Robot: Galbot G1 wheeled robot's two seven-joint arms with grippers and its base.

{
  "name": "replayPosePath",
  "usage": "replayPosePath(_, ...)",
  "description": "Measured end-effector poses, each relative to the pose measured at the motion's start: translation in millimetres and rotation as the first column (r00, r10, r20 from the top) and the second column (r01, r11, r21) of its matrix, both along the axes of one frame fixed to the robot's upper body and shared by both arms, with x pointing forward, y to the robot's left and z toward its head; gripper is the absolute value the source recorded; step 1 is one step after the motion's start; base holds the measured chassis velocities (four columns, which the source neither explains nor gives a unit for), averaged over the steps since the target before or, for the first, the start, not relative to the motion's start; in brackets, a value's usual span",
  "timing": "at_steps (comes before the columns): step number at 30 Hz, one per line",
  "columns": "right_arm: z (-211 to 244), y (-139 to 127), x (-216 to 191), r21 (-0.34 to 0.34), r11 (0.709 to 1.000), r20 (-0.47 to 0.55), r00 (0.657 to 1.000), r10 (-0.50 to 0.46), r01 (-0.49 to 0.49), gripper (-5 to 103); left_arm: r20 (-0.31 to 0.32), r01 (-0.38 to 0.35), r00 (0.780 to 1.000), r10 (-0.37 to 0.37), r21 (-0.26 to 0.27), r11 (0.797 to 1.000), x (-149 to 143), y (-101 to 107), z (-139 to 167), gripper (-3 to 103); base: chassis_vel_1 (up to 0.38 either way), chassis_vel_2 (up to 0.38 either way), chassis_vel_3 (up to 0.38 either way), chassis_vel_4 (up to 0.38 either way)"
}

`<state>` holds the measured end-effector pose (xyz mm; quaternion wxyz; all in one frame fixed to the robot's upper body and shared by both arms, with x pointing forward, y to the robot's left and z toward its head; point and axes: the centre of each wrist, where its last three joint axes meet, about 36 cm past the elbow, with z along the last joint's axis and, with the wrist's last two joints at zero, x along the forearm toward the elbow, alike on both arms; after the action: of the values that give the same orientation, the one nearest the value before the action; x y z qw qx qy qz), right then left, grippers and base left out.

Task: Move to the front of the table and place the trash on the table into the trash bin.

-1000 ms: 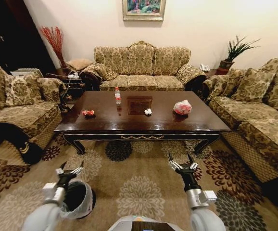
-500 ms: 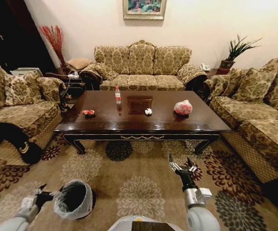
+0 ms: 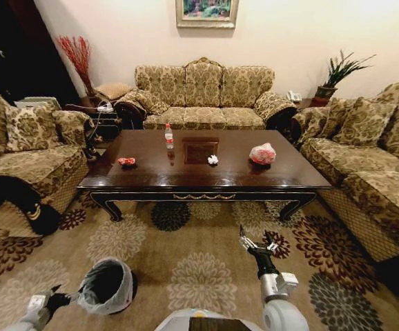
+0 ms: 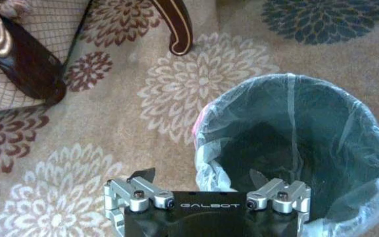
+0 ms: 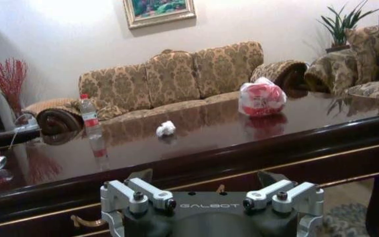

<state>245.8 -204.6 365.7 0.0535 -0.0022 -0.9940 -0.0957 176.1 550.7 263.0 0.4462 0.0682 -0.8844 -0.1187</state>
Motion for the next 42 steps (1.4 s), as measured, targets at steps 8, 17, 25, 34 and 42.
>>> replayPosePath(8,-5,1,-5,-0.003,1.0,-0.016,1.0,-0.008,0.008,100,-0.015,0.013,1.0,-0.013,-0.014,1.0,18,-5,-21,98,0.0,0.0,0.0,0.0)
replayPosePath(17,-9,2,-3,-0.004,1.0,-0.019,1.0,-0.012,0.012,100,-0.047,0.082,0.995,-0.083,-0.01,0.997,23,-18,-37,98,0.0,0.0,0.0,0.0)
replayPosePath(25,-12,4,-5,-0.006,1.0,-0.023,1.0,-0.004,0.004,100,-0.039,0.084,0.996,-0.084,0.007,0.996,40,-11,-54,98,0.0,0.0,0.0,0.0)
replayPosePath(34,-17,6,-6,-0.009,1.0,-0.03,1.0,0.008,-0.009,100,-0.033,0.111,0.993,-0.109,0.05,0.993,49,3,-69,98,0.0,0.0,0.0,0.0)
replayPosePath(42,-18,5,-8,-0.012,1.0,-0.032,0.999,0.021,-0.021,100,-0.035,0.106,0.994,-0.104,0.061,0.992,59,11,-75,98,0.0,0.0,0.0,0.0)
